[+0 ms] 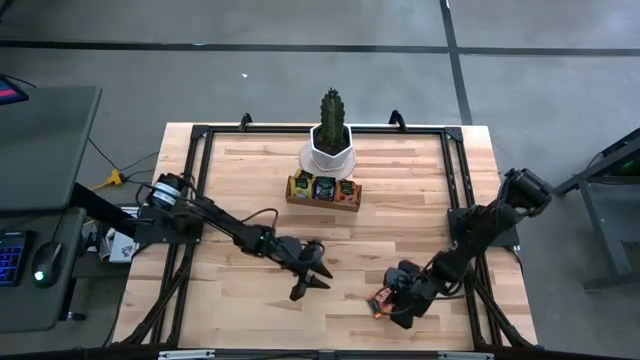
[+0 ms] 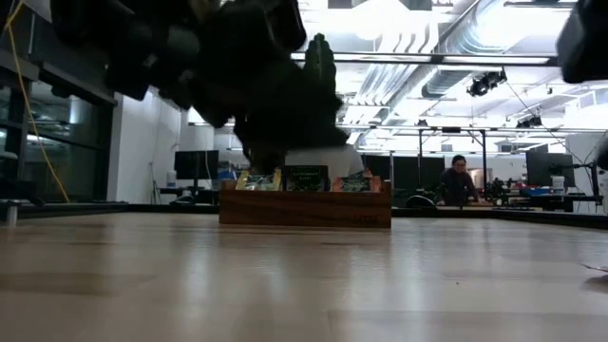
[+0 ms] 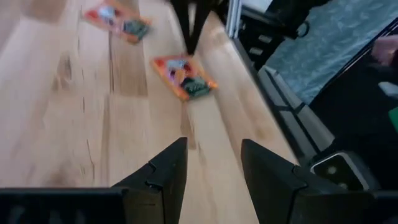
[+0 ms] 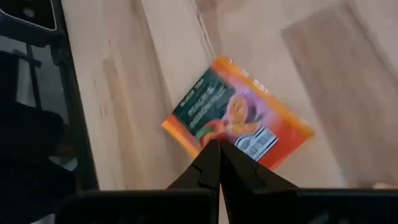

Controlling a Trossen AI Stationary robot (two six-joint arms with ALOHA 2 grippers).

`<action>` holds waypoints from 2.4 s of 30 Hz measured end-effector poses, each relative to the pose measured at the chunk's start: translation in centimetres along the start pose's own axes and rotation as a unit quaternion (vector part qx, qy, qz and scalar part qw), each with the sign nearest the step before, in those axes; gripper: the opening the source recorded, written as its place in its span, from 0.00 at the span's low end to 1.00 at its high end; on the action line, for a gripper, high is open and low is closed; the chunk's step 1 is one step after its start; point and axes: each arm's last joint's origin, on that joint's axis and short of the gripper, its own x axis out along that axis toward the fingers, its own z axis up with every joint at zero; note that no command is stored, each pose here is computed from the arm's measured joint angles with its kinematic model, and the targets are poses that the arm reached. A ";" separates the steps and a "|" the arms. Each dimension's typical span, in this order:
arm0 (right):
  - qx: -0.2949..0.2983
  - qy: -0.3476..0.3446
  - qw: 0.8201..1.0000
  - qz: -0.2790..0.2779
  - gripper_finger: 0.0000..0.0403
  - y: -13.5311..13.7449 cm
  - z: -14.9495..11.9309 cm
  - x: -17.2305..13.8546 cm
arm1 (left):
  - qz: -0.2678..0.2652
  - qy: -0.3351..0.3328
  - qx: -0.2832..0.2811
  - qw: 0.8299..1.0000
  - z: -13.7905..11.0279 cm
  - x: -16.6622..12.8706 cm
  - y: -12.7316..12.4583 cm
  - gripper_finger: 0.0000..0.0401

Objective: Pick & Place Tea
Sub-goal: Put the orange tea bag into the right section of the wooden organizer

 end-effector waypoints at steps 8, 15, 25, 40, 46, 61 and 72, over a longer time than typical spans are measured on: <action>0.037 0.024 0.999 -0.010 0.00 0.2 -2.0 1.7 | -0.009 0.021 -0.030 0.999 -0.6 1.2 0.3 0.37; 0.073 0.013 0.997 0.025 0.00 0.1 -1.0 4.4 | -0.005 0.044 -0.054 0.998 -1.3 1.3 0.6 0.37; 0.180 -0.040 0.983 0.024 0.00 -2.2 2.9 7.3 | 0.027 0.098 -0.132 0.986 -2.4 1.2 1.0 0.37; 0.165 -0.113 0.980 0.013 0.00 -4.2 6.4 7.6 | 0.081 0.075 -0.222 0.969 -2.6 1.5 2.5 0.37; 0.166 -0.113 0.979 0.014 0.00 -4.2 6.5 7.6 | 0.122 0.056 -0.245 0.960 -2.9 1.6 3.1 0.37; 0.138 -0.129 0.982 0.017 0.00 -3.7 7.7 7.7 | 0.113 0.082 -0.256 0.957 -0.4 5.2 3.4 0.37; 0.131 -0.119 0.984 0.019 0.00 -3.5 7.4 7.7 | 0.123 0.116 -0.232 0.958 0.5 6.2 3.5 0.35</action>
